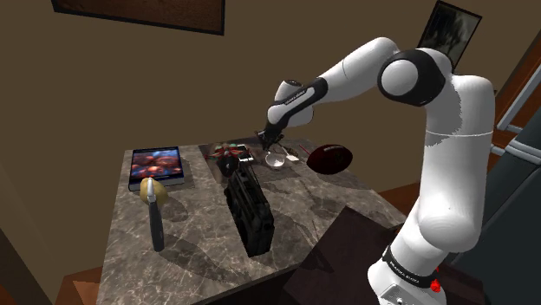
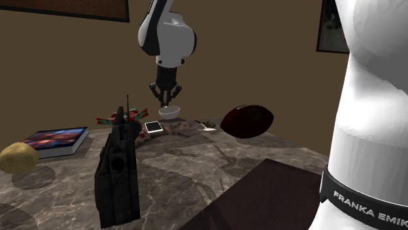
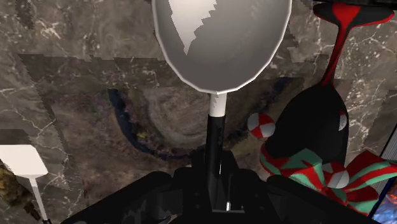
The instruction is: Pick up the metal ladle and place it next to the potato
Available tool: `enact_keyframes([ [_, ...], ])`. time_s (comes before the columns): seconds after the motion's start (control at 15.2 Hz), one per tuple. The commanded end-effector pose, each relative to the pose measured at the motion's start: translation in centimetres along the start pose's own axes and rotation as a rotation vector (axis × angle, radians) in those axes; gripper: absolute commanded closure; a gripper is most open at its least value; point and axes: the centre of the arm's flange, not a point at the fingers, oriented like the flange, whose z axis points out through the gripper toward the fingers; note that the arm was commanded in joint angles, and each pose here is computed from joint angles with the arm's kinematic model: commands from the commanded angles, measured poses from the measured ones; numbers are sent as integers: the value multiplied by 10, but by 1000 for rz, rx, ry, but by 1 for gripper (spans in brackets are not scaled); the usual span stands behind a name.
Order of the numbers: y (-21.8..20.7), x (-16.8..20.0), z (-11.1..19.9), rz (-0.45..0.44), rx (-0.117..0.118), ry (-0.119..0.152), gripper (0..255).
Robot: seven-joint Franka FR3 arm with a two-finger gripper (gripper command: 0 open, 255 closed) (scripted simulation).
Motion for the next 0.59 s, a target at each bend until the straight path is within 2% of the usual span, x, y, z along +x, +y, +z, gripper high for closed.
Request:
enact_keyframes([
  [0.0, -26, 2, 4, 2, 0, 0, 255],
  [0.53, -131, 5, 12, 2, 0, 0, 255],
])
